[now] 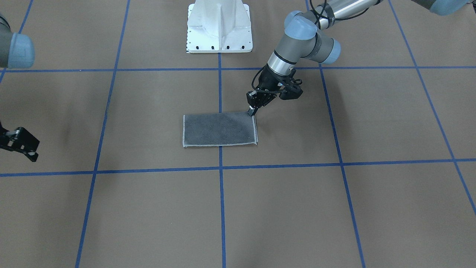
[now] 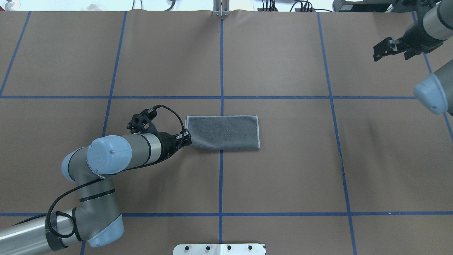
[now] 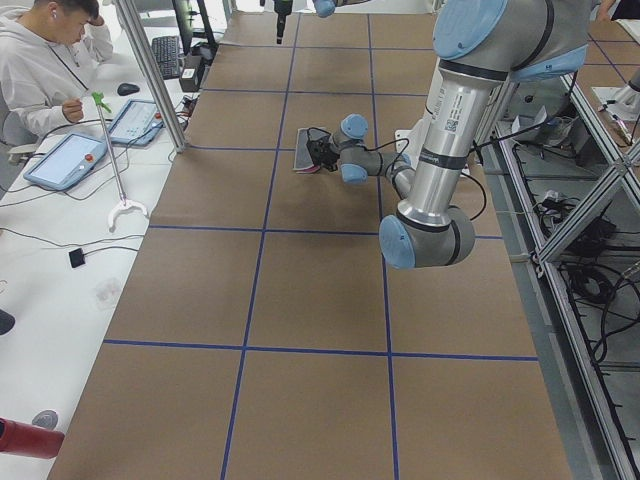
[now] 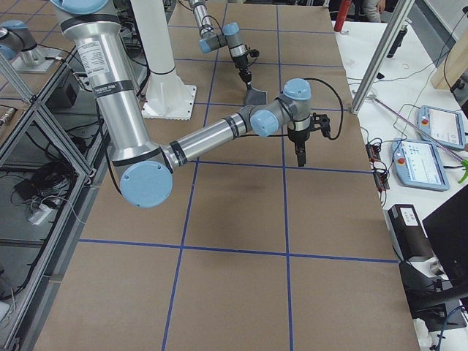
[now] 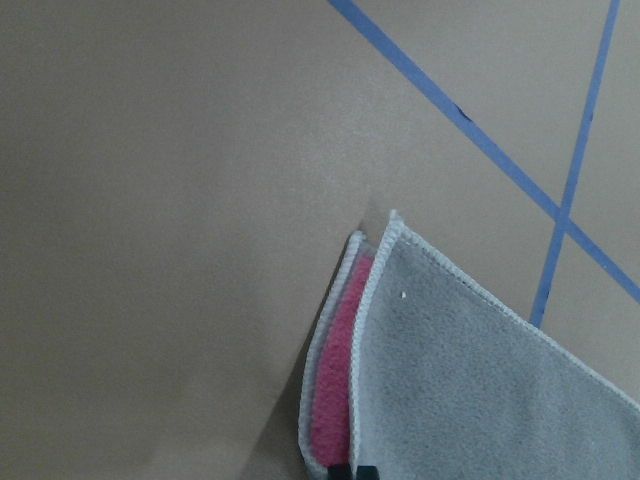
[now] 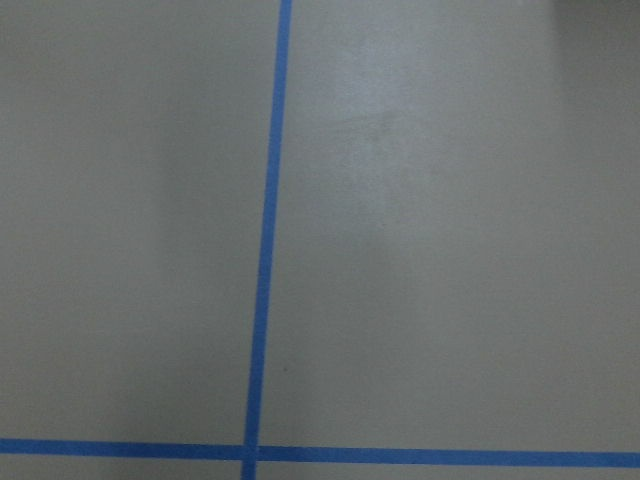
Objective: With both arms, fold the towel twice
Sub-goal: 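Lift the strip end with the left gripper and fold it toward the other end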
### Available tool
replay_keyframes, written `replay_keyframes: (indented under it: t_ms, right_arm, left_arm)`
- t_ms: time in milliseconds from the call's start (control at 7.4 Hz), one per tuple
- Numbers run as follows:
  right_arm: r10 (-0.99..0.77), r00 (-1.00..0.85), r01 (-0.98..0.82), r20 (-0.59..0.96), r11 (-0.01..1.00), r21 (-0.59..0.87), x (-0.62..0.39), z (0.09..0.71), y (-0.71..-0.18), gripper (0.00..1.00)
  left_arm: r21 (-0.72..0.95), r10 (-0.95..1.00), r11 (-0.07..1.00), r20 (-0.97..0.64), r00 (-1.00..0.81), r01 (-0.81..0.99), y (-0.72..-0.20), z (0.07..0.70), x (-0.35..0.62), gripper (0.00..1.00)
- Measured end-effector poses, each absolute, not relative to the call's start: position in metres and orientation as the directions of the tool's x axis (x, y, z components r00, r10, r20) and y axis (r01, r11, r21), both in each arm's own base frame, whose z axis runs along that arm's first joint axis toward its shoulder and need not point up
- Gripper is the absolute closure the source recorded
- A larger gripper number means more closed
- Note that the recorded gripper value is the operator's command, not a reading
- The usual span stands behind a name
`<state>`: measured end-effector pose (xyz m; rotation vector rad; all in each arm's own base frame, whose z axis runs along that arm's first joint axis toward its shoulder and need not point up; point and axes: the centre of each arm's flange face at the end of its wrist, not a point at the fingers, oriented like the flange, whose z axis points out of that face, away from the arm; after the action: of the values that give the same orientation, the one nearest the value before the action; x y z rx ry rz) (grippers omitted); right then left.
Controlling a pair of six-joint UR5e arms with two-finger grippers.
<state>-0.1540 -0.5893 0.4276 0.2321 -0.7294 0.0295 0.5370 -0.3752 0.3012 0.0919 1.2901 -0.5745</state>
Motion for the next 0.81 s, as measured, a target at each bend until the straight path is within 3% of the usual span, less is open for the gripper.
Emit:
replay_keyframes:
  t_ms: [811]
  right_arm:
    - [-0.066,0.753,-0.093,0.655,0.974,0.205,-0.120,0.450,-0.586,0.00]
  left_arm:
    - [-0.093,-0.240,0.886,-0.930,0.277,0.455,-0.361,0.364,0.452,1.00]
